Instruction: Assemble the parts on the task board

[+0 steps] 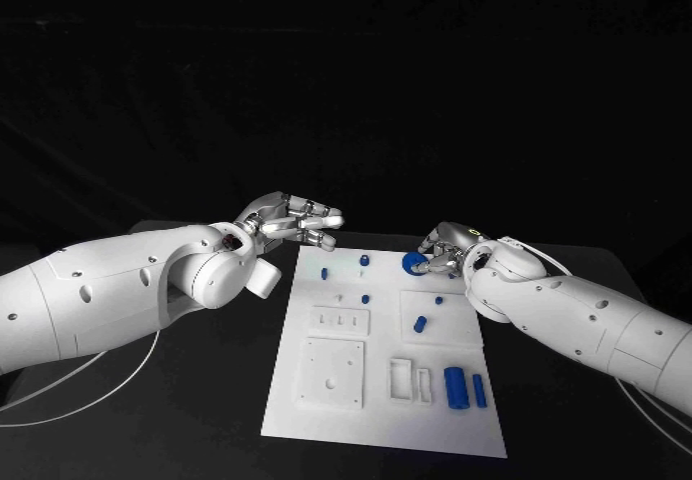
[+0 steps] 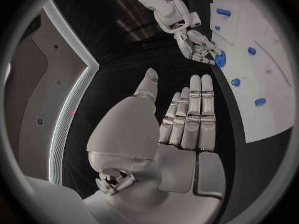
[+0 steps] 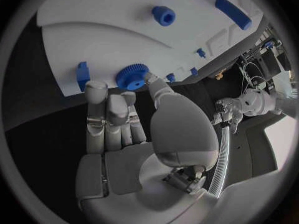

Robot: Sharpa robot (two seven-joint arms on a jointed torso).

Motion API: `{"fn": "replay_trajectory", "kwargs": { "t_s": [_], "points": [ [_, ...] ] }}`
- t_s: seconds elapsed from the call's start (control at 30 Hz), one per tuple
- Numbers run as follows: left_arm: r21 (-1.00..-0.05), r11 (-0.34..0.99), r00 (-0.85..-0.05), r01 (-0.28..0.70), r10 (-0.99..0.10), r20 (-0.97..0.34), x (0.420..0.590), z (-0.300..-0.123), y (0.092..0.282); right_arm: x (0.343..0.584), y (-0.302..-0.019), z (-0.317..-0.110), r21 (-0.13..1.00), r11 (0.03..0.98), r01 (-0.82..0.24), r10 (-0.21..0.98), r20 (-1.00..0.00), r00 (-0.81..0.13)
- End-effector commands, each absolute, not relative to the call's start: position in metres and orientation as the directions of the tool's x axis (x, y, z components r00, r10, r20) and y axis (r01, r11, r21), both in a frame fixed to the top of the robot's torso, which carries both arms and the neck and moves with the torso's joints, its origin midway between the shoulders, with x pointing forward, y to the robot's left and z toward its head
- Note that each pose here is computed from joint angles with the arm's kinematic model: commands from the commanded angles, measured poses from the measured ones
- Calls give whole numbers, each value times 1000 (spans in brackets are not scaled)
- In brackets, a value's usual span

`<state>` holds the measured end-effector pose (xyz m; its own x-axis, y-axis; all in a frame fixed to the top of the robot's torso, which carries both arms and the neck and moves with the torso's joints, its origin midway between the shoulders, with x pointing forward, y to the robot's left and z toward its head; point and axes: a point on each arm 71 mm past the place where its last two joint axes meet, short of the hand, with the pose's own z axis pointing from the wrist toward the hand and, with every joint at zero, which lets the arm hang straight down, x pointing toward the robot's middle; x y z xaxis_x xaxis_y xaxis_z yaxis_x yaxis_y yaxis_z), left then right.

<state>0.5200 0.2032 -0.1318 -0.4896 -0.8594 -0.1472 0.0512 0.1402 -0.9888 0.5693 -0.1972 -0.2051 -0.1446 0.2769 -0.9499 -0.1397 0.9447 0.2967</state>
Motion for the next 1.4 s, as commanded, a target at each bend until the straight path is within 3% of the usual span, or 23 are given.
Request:
{"fn": "replay_trajectory", "kwargs": {
  "t_s": [0.03, 0.9, 1.4],
  "points": [
    [-989, 135, -509, 53, -849, -143, 519, -132, 200, 569, -195, -207, 295, 945, -143, 270, -948, -170],
    [-990, 134, -511, 51, -848, -142, 519, -132, 200, 572, -195, -213, 264, 954, -140, 234, -952, -198],
    [-990, 135, -510, 51, -849, -142, 519, -133, 201, 566, -185, -210, 185, 964, -192, 163, -979, -126]
  ]
}}
